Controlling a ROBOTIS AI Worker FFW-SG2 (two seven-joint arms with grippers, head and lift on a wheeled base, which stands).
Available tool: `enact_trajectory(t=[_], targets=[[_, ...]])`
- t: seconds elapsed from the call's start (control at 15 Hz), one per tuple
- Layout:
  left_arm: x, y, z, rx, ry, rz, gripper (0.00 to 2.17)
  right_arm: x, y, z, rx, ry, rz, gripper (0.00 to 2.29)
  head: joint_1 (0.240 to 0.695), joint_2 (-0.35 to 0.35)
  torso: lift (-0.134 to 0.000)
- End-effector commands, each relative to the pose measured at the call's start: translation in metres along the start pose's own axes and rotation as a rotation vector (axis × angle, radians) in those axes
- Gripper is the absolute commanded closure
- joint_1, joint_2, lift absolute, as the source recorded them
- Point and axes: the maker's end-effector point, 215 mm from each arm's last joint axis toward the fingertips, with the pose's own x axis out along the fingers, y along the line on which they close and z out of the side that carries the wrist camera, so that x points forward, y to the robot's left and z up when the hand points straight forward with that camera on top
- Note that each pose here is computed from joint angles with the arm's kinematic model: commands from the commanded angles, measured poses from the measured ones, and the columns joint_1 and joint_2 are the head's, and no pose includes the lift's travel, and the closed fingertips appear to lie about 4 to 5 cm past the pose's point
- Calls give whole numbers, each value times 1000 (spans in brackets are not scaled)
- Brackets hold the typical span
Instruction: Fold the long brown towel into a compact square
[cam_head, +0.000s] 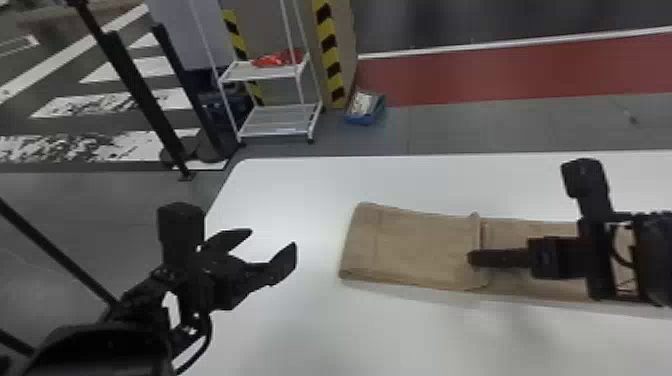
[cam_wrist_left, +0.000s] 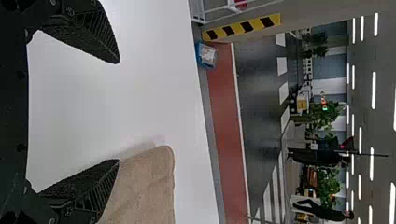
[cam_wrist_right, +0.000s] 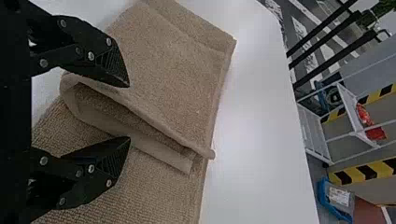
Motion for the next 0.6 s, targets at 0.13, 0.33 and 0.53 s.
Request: enact_trajectory(t=[0.13,0.33,0.53], targets=[[-1,0,0,7,-5,1,147,1,-1,-1,1,2,-8,589,695,272,-125],[-3,0,-2,7,-1,2,147,1,-4,-1,-1,2,-19,755,695,271,-125],[-3,0,-2,8,-2,2,147,1,-4,-1,-3,3,-21,934,695,270,-125]])
